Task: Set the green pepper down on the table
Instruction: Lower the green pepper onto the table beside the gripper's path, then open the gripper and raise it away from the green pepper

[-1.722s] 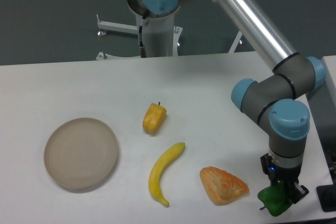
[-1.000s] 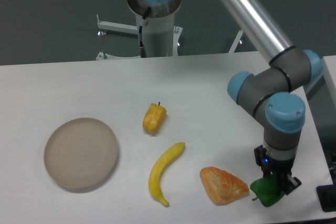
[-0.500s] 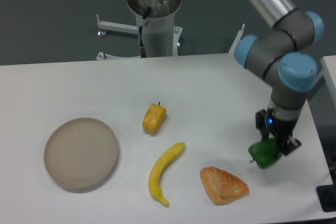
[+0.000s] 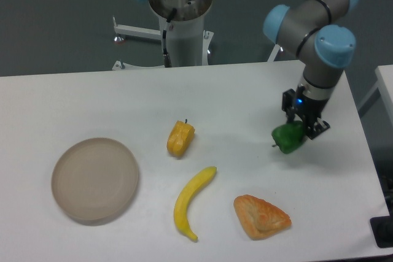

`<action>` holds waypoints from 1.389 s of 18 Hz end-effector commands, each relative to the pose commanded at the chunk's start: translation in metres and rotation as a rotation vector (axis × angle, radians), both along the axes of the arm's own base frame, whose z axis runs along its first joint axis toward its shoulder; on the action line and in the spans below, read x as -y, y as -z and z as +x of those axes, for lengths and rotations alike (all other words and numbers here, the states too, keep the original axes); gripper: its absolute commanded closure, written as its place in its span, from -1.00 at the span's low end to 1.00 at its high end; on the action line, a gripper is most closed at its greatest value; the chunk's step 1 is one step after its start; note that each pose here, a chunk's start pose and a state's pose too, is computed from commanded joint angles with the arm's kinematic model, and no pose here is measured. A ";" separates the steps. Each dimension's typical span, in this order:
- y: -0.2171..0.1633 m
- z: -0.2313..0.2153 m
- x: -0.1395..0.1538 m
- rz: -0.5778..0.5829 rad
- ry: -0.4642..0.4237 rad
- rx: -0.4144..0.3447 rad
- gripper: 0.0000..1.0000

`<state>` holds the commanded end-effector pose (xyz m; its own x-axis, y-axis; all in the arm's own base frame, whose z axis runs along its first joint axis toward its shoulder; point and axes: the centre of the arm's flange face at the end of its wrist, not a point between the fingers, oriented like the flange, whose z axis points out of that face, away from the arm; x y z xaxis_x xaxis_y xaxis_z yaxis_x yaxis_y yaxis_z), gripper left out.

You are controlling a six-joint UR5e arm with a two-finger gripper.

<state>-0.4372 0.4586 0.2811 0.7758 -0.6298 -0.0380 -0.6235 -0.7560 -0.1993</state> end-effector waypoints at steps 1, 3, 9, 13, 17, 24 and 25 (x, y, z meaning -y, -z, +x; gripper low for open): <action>0.005 0.004 0.005 -0.001 -0.006 0.014 0.36; 0.013 0.009 0.014 -0.010 -0.009 0.034 0.36; 0.025 0.011 0.023 -0.004 -0.030 0.074 0.35; 0.022 0.006 0.027 0.021 -0.046 0.087 0.33; 0.015 0.003 0.026 0.028 -0.047 0.075 -0.58; -0.036 -0.020 0.009 0.066 -0.046 -0.012 -1.00; -0.045 -0.025 0.006 0.072 -0.045 -0.025 -1.00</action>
<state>-0.4623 0.4524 0.3264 0.8017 -0.5891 -0.1015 -0.5945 -0.7679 -0.2386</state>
